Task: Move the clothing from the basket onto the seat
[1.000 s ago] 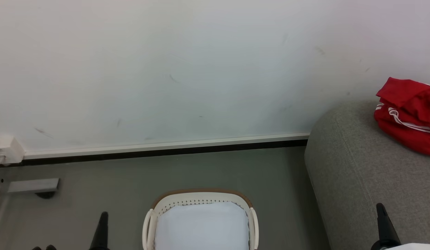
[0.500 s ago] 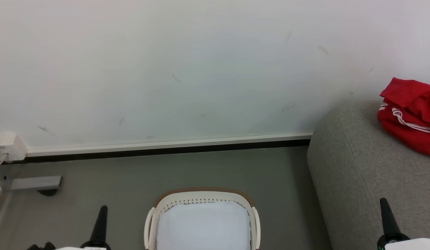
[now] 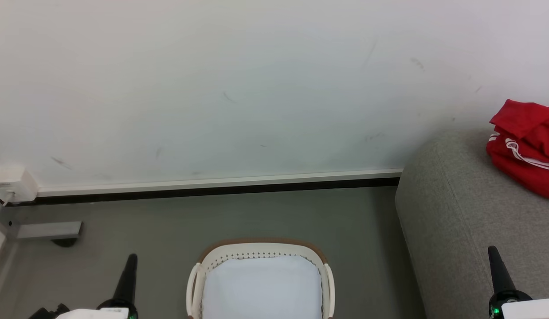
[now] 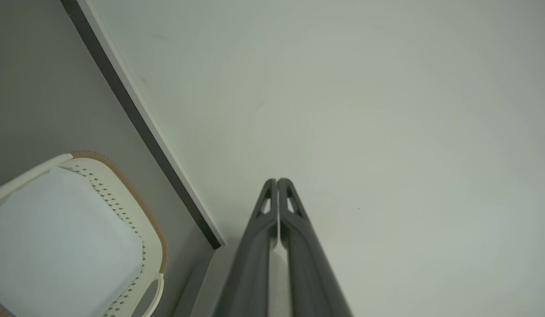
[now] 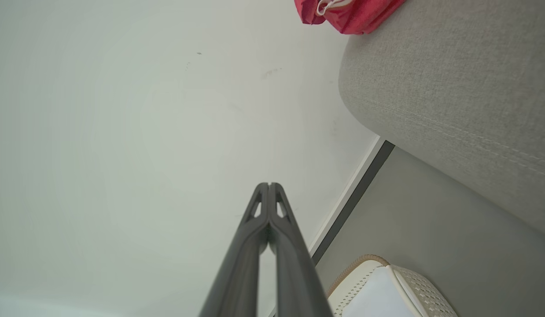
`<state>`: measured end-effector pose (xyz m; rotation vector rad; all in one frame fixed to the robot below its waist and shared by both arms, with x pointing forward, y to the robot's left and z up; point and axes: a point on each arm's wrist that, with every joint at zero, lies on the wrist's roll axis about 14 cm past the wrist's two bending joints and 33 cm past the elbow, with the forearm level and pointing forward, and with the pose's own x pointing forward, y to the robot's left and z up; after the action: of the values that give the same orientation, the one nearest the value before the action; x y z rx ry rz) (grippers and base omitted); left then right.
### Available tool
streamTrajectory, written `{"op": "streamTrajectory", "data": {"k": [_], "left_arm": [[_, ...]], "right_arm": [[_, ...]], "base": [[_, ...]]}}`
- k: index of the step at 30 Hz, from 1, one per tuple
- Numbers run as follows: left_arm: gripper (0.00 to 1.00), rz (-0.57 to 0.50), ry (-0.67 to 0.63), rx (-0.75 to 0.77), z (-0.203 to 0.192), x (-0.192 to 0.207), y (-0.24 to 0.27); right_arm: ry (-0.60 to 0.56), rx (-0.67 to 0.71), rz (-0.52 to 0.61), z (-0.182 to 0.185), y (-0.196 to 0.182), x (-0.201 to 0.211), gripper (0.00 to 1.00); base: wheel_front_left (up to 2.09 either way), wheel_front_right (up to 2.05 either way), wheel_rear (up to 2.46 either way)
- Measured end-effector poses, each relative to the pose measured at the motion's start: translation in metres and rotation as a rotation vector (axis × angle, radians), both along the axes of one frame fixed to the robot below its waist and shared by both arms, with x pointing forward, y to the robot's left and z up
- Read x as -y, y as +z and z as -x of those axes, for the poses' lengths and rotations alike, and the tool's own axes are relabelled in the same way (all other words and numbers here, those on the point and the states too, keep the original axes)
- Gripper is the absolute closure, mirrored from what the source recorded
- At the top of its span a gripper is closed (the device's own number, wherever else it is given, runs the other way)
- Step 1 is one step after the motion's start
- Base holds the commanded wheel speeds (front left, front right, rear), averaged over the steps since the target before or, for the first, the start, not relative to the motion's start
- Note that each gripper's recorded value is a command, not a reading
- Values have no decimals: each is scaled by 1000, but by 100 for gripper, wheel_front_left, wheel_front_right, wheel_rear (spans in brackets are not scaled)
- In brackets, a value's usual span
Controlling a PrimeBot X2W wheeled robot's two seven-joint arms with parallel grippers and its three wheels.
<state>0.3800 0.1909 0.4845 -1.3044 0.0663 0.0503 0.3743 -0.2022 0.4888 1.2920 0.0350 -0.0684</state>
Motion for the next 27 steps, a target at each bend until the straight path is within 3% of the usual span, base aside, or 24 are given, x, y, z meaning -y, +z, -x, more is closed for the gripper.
{"op": "streamTrajectory", "data": {"k": [27], "left_arm": [[100, 197, 9, 48, -6, -6, 15]], "right_arm": [[13, 42, -209, -10, 11, -2, 100]], "base": [[0, 0, 0]]}}
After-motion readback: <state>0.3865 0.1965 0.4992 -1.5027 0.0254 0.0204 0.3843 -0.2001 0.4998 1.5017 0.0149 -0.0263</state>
